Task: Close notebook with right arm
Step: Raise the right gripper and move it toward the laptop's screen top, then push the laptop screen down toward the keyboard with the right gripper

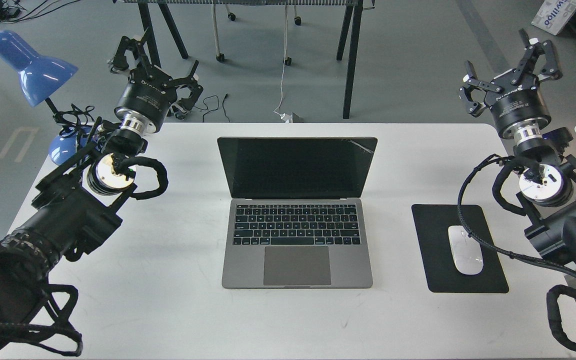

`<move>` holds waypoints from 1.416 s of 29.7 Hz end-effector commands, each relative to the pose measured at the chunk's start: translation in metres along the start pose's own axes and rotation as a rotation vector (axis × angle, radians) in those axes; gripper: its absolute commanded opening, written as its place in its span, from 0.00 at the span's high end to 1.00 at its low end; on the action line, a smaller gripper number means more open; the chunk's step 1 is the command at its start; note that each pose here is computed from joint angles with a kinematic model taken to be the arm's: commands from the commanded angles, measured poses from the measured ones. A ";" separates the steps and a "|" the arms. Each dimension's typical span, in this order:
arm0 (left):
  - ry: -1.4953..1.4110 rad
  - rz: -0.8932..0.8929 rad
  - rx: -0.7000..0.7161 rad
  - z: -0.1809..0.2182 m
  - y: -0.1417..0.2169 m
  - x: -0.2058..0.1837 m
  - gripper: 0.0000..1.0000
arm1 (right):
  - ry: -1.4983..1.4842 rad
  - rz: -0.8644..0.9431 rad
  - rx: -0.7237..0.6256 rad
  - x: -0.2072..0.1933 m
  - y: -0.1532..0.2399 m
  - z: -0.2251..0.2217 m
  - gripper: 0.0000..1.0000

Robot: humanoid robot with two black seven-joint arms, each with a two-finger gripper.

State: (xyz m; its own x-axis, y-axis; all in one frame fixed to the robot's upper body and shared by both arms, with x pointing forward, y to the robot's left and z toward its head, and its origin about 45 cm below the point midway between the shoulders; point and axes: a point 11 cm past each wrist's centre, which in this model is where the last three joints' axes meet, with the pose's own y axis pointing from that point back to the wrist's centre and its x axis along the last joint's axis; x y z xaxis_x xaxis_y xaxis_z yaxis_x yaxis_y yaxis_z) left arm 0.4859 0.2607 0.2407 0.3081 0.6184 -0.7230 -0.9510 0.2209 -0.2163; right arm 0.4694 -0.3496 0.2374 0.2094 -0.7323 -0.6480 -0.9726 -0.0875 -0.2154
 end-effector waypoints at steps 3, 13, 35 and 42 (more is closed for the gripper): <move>-0.006 -0.003 0.004 0.000 0.000 0.000 0.00 | -0.015 -0.003 -0.005 -0.003 0.000 0.008 0.00; -0.002 -0.002 -0.001 0.001 0.000 0.000 0.00 | 0.007 0.009 -0.092 -0.018 -0.011 0.047 0.00; -0.002 -0.001 -0.002 0.001 0.000 0.000 0.00 | 0.041 -0.199 -0.363 -0.076 0.014 0.138 0.00; -0.002 -0.001 -0.002 0.001 0.000 0.000 0.00 | 0.103 -0.242 -0.453 -0.064 0.040 0.142 0.00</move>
State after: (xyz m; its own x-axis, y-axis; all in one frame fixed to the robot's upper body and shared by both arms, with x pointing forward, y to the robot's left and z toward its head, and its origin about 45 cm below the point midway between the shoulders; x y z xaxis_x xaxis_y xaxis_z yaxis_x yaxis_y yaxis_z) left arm 0.4860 0.2619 0.2414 0.3097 0.6191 -0.7216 -0.9505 0.2205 -0.2187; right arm 0.4415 -0.2119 0.1733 0.4233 -0.7205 -0.5492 -0.8678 -0.4966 -0.0174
